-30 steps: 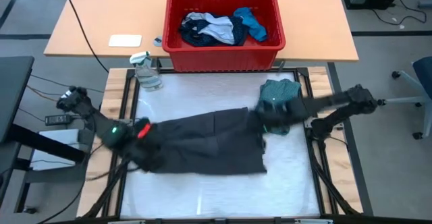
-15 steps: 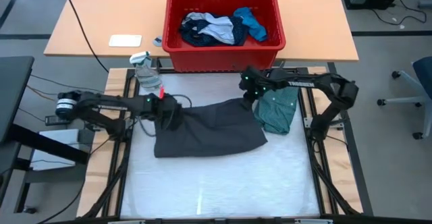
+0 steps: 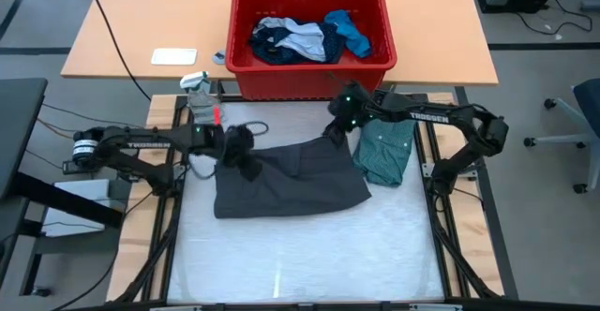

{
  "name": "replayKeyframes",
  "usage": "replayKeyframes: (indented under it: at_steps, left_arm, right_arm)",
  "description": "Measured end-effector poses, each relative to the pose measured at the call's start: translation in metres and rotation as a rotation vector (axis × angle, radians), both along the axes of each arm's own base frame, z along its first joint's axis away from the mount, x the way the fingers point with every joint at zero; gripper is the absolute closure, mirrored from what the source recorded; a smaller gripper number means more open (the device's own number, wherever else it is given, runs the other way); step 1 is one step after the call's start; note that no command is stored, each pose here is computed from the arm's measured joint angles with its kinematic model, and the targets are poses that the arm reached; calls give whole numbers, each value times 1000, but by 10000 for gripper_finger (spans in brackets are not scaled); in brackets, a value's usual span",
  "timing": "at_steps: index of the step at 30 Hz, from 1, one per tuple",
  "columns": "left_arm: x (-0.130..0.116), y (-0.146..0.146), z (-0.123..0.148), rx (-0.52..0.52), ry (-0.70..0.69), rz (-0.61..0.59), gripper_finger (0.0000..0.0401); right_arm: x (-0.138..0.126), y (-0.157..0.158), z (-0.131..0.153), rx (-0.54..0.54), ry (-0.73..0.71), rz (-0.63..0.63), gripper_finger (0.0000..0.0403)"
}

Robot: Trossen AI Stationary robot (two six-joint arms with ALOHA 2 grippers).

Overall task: Fold laundry
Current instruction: Fold the gray shorts

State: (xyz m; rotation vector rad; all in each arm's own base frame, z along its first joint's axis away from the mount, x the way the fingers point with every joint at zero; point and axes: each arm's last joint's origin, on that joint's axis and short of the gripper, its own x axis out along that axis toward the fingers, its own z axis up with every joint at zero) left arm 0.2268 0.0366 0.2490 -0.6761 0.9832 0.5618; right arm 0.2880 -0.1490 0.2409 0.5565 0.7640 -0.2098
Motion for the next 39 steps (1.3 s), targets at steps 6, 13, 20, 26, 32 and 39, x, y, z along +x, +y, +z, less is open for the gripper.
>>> replayKeyframes:
  at_steps: [6, 13, 20, 26, 32, 39]
  left_arm:
    - [11, -42, -35, -15, -50, -162, 280]
    - [-19, -77, -90, -188, 140, -167, 287]
    - [-39, -112, -96, -240, 205, -292, 287]
    - [-51, -118, -98, -97, 269, -485, 287]
    - [-50, -110, -80, -32, 317, -422, 287]
    - [-26, -124, -12, -96, 30, -85, 287]
  right_arm:
    - [24, 30, -31, 119, 29, 199, 266]
    - [27, 42, -98, 32, 401, -119, 295]
    - [33, 97, -100, 249, 446, -178, 324]
    - [42, 184, -73, 544, 361, -63, 331]
    - [49, 230, -32, 665, 122, 190, 332]
    - [65, 161, -6, 298, -144, 158, 332]
